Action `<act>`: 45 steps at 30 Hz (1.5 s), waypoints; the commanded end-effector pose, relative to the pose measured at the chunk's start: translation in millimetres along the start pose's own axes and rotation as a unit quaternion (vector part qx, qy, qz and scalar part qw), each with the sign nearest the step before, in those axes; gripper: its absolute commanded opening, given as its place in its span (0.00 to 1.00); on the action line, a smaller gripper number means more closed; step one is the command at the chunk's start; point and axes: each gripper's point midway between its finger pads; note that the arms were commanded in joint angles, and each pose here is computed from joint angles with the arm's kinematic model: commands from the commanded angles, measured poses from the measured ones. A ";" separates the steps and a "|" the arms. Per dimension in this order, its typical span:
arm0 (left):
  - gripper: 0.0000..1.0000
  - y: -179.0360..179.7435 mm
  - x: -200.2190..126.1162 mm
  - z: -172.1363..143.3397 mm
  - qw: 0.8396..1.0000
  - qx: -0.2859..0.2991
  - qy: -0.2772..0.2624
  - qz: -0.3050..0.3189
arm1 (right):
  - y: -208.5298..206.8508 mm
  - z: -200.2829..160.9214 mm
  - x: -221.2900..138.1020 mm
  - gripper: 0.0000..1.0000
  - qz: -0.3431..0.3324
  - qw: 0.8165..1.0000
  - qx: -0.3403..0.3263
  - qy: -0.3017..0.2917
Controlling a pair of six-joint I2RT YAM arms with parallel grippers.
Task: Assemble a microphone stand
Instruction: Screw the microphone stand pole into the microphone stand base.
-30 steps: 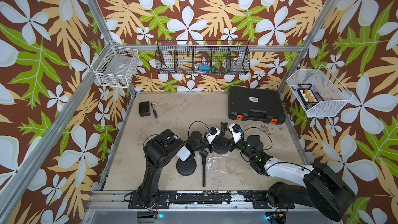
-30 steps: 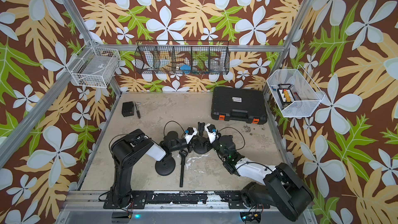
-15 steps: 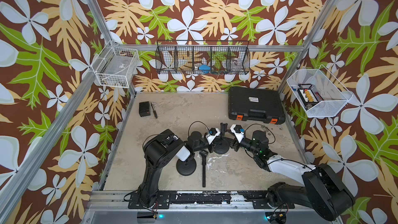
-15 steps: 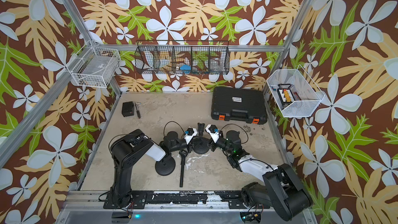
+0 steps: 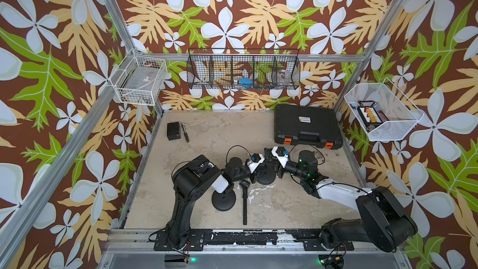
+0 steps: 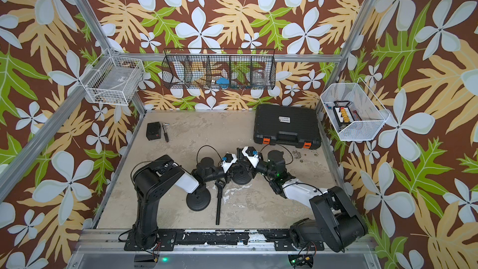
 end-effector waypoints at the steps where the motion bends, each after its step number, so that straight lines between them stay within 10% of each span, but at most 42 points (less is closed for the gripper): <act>1: 0.17 -5.0 -0.2 -22.2 0.999 -0.028 0.041 -0.009 | -0.4 -0.1 -1.2 0.10 -0.005 1.000 0.007 -0.009; 19: 0.41 -5.4 -8.7 26.3 0.997 -0.055 -0.044 -0.016 | -28.3 -25.3 -34.3 0.00 -0.310 0.939 0.120 -0.083; 34: 0.39 -1.9 3.8 18.5 0.998 -0.054 -0.041 -0.018 | -10.3 -28.8 -6.9 0.00 -0.287 0.948 0.126 -0.050; 40: 0.29 0.6 6.3 13.1 0.998 -0.058 -0.034 -0.012 | 3.6 -26.6 2.3 0.19 -0.244 0.962 0.116 -0.036; 45: 0.18 -1.1 1.9 6.9 0.998 -0.061 -0.028 -0.007 | 12.8 -18.3 3.2 0.58 -0.214 0.972 0.092 -0.014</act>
Point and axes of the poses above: each gripper's point midway between its finger pads, its own x axis out along the fingers, its own y axis along the line the jaws close on, z = x × y, and after that the axes turned 14 degrees about x, right-handed
